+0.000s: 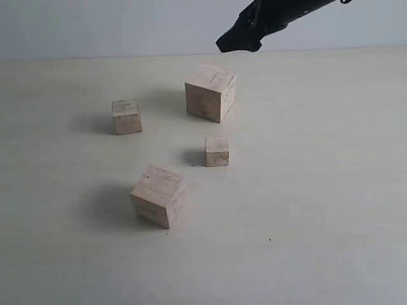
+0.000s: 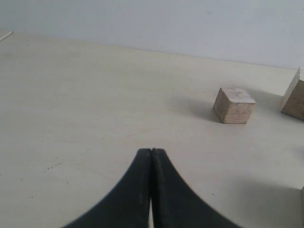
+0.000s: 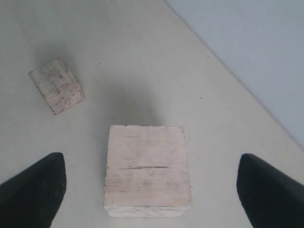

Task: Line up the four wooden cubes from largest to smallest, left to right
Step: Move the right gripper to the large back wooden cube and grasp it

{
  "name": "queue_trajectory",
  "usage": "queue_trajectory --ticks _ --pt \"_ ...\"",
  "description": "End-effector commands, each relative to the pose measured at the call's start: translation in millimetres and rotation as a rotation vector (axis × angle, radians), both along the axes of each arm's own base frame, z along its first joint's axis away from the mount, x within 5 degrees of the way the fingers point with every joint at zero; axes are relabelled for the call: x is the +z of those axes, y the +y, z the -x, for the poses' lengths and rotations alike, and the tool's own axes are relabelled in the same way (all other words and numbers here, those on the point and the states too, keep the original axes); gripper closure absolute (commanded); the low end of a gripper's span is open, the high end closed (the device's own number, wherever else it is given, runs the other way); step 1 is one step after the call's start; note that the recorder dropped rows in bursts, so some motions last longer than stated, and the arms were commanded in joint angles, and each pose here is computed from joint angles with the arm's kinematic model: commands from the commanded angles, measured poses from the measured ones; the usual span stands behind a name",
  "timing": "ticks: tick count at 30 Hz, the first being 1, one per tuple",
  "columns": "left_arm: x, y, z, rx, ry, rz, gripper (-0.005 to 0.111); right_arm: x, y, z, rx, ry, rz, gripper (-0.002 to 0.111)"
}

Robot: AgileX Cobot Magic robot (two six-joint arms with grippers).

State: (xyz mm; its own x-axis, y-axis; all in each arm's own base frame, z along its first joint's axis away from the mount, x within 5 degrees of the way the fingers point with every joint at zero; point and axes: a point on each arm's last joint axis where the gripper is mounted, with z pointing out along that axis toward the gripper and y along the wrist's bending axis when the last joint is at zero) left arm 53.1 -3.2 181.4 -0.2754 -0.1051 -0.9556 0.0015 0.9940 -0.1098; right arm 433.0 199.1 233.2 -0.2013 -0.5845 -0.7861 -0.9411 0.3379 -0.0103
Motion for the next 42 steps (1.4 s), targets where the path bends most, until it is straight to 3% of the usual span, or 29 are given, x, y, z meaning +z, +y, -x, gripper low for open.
queue_trajectory --ticks 1,13,36,38,40,42 --pt "-0.3 -0.2 0.0 -0.005 -0.009 -0.003 0.107 -16.5 15.7 -1.4 0.070 -0.026 -0.046 0.017" --pt "-0.3 -0.2 0.0 -0.005 -0.009 -0.003 0.107 -61.1 39.1 -4.3 0.074 -0.011 -0.033 0.017" --pt "-0.3 -0.2 0.0 -0.005 -0.009 -0.003 0.107 -113.6 38.3 -17.4 -0.011 0.011 0.027 0.017" --pt "-0.3 -0.2 0.0 -0.005 -0.009 -0.003 0.107 -113.6 38.3 -17.4 -0.011 0.011 0.027 0.023" --pt "-0.3 -0.2 0.0 -0.005 -0.009 -0.003 0.107 -113.6 38.3 -17.4 -0.011 0.011 0.027 0.046" --pt "-0.3 -0.2 0.0 -0.005 -0.009 -0.003 0.107 -113.6 38.5 -17.0 -0.012 0.019 0.024 0.079"
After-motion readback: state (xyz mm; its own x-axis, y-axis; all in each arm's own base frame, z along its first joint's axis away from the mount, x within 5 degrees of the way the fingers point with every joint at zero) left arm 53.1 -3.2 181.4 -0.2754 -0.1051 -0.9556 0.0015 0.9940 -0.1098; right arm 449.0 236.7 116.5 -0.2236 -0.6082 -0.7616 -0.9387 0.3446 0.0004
